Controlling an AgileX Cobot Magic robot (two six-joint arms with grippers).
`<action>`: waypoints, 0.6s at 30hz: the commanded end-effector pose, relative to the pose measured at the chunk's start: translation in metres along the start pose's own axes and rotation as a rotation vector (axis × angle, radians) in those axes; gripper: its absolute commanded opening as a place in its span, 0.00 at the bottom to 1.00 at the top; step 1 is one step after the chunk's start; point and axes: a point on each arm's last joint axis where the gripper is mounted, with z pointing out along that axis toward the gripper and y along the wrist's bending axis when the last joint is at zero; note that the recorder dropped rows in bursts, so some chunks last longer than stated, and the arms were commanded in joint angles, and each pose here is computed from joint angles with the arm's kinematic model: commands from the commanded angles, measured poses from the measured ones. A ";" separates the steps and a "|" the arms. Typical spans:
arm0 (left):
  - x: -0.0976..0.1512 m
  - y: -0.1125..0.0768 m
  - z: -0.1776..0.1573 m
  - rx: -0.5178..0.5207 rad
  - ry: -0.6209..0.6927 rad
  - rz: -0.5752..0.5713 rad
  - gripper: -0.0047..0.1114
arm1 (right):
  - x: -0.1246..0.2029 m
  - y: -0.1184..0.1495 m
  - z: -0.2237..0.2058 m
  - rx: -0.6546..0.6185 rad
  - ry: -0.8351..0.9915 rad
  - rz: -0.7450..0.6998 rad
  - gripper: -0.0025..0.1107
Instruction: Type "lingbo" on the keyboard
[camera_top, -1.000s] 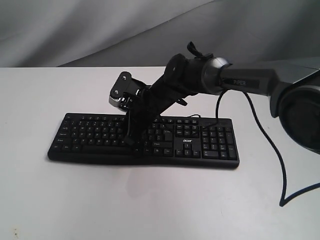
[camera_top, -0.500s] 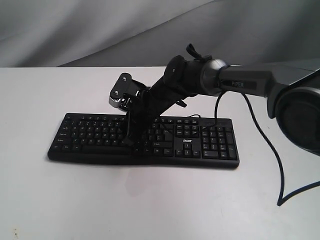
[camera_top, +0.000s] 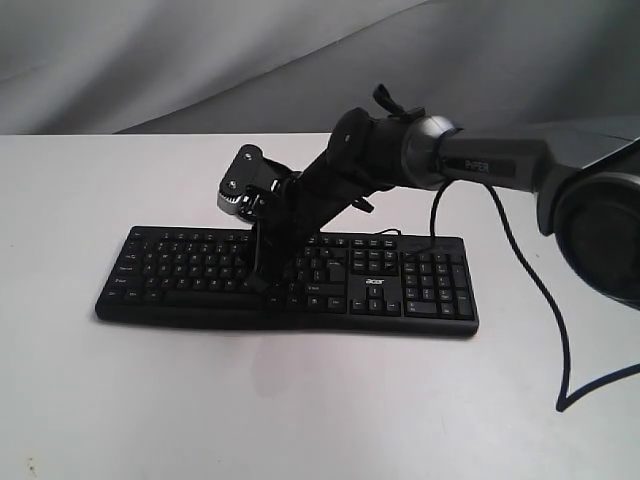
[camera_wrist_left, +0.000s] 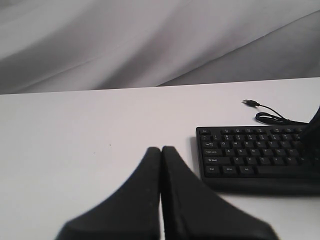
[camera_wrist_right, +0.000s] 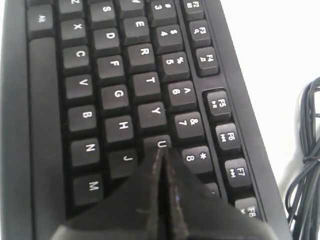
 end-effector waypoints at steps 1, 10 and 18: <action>0.001 0.000 0.000 0.001 -0.006 -0.006 0.04 | -0.018 0.012 -0.010 -0.023 -0.023 -0.031 0.02; 0.001 0.000 0.000 0.001 -0.006 -0.006 0.04 | -0.028 0.031 -0.003 -0.058 -0.013 -0.070 0.02; 0.001 0.000 0.000 0.001 -0.006 -0.006 0.04 | -0.021 0.032 0.007 -0.060 0.024 -0.072 0.02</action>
